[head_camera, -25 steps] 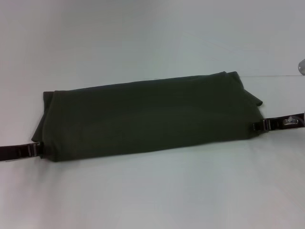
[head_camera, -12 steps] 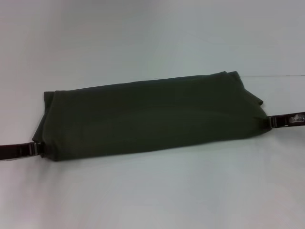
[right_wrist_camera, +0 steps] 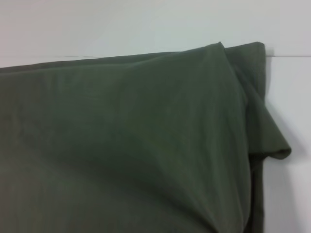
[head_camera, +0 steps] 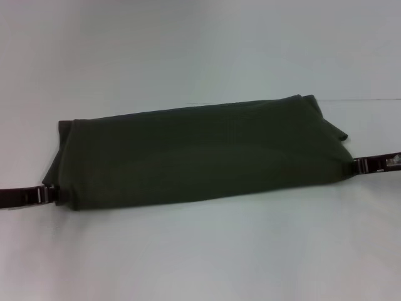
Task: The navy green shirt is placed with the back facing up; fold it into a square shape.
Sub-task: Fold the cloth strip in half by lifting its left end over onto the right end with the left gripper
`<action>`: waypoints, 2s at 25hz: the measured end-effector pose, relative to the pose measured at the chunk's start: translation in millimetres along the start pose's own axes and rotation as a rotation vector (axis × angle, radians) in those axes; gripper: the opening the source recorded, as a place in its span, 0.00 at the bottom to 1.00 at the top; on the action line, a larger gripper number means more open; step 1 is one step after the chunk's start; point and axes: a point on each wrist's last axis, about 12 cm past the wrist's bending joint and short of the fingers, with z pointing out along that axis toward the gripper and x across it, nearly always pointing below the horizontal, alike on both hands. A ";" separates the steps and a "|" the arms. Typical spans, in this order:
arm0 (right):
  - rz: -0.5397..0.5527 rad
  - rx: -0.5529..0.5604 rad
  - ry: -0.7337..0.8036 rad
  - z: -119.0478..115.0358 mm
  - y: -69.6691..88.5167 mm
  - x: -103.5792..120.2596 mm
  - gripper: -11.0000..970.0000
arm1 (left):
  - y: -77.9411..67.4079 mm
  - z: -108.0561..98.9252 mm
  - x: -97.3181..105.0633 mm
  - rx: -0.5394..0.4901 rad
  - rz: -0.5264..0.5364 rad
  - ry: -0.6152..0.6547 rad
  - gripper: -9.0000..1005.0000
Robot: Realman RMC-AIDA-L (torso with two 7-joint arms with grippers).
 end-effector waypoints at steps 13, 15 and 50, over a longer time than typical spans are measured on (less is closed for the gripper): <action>0.034 -0.132 0.056 -27.4 0.1 35.4 0.09 | -5.7 -25.3 -2.3 0.082 0.052 0.147 0.03; 0.041 -0.144 0.066 -31.2 -0.3 43.9 0.09 | -5.3 -30.4 -3.0 0.083 0.059 0.167 0.04; -0.023 -0.146 -0.205 -76.6 -27.5 14.4 0.65 | 9.5 -50.6 -39.8 -0.003 -0.071 -0.013 0.57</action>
